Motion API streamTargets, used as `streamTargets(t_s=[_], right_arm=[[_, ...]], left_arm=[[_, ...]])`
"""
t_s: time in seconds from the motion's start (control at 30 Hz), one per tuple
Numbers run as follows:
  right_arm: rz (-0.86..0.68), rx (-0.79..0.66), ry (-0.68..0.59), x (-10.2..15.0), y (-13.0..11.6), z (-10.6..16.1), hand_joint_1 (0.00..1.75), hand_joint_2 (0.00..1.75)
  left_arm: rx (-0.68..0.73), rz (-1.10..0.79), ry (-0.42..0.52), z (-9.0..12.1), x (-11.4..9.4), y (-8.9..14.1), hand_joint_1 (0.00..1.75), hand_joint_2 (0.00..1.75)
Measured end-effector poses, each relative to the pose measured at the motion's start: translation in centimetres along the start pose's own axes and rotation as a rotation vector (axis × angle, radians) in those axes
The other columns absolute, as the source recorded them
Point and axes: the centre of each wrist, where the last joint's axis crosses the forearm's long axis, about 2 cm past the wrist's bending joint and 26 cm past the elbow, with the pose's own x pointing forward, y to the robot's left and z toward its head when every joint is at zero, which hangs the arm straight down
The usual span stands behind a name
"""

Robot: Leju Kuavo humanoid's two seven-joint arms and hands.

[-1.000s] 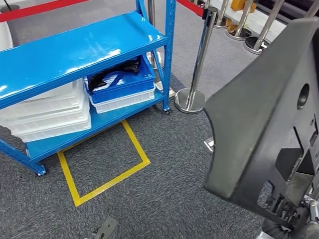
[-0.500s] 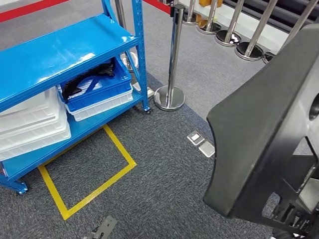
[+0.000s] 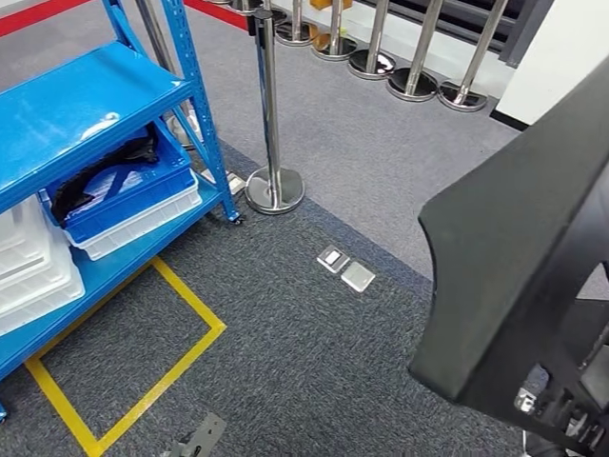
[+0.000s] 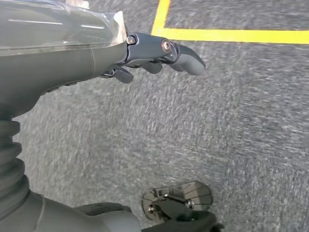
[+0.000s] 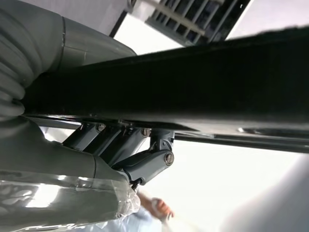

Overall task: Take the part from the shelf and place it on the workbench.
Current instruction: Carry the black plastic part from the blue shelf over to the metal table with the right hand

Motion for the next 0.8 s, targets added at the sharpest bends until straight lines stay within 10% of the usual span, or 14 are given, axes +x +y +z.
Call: streamTargets(t_s=[0.8], right_arm=[[0.005,-0.003,0.033,0.21,-0.75,1.0,1.75,1.75]], left_arm=[[0.006,-0.005,0.015,0.18,-0.08,-0.31,0.0,1.75]])
